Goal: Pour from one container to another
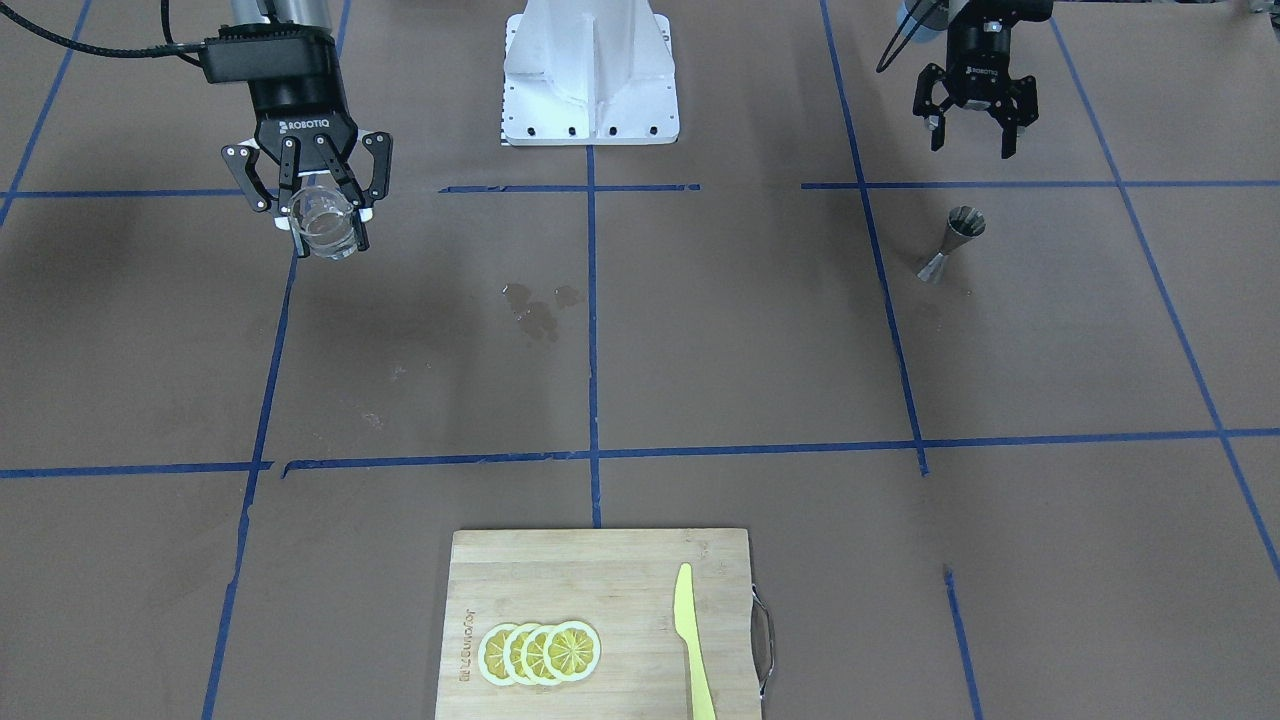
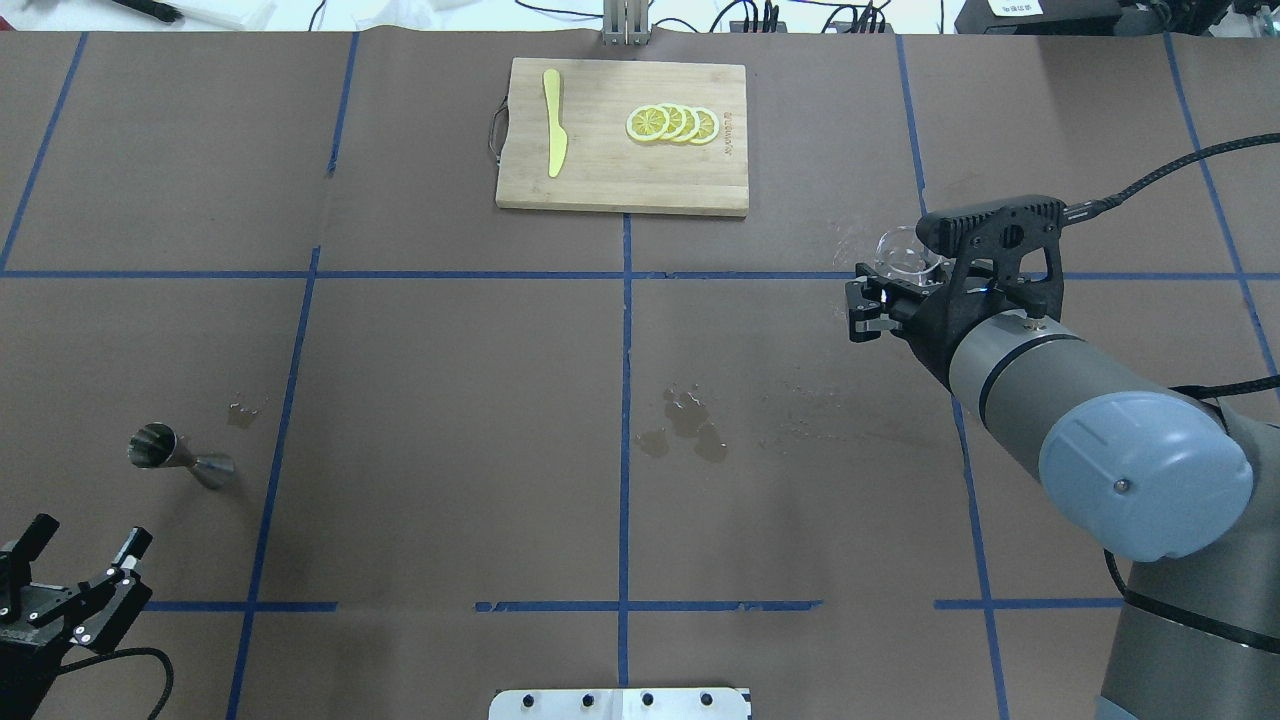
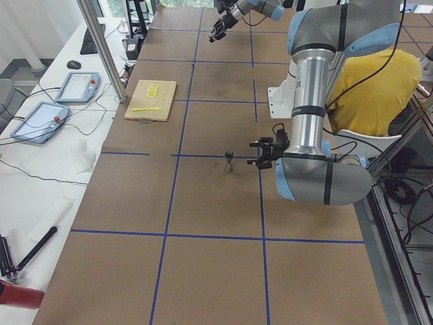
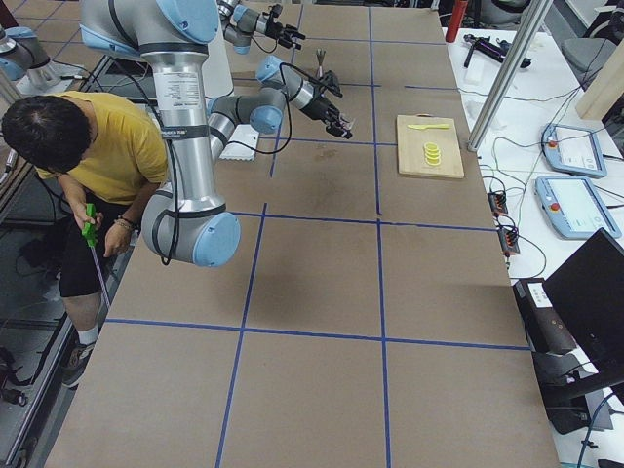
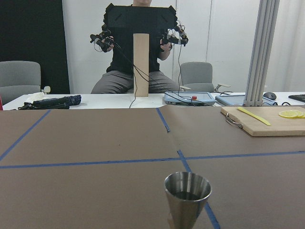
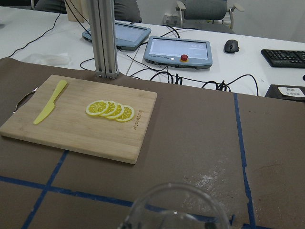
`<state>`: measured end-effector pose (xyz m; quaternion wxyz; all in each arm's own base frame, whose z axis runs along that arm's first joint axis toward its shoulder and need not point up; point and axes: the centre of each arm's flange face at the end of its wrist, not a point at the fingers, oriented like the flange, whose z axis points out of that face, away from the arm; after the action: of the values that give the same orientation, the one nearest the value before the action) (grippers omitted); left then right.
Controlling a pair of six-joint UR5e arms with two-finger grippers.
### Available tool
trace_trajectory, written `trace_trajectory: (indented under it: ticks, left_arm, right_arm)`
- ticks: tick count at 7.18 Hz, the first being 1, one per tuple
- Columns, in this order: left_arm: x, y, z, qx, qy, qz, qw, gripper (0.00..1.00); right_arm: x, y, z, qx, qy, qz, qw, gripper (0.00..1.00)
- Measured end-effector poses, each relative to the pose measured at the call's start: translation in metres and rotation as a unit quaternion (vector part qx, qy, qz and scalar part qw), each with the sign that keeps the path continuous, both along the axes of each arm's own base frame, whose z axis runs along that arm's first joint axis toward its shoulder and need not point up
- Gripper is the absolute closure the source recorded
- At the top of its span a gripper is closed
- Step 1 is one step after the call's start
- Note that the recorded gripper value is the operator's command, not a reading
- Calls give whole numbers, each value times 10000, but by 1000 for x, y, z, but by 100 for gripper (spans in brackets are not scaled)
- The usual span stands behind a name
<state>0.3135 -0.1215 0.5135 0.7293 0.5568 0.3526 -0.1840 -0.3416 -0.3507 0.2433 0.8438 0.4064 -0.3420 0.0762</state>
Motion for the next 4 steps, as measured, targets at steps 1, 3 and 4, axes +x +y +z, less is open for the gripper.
trace_trajectory:
  ticks: [1, 3, 4]
  left_arm:
    - [16, 3, -21, -10, -68, -5, 10000, 0]
    - [60, 1, -79, -31, -169, -168, 9997, 0]
    - [75, -5, -106, -31, -209, -291, 9994, 0]
  right_arm:
    - [0, 0, 0, 0, 2, 0, 10000, 87]
    - [0, 0, 0, 1, 11, -3, 10000, 87]
    - [-1, 0, 1, 0, 13, -3, 10000, 87]
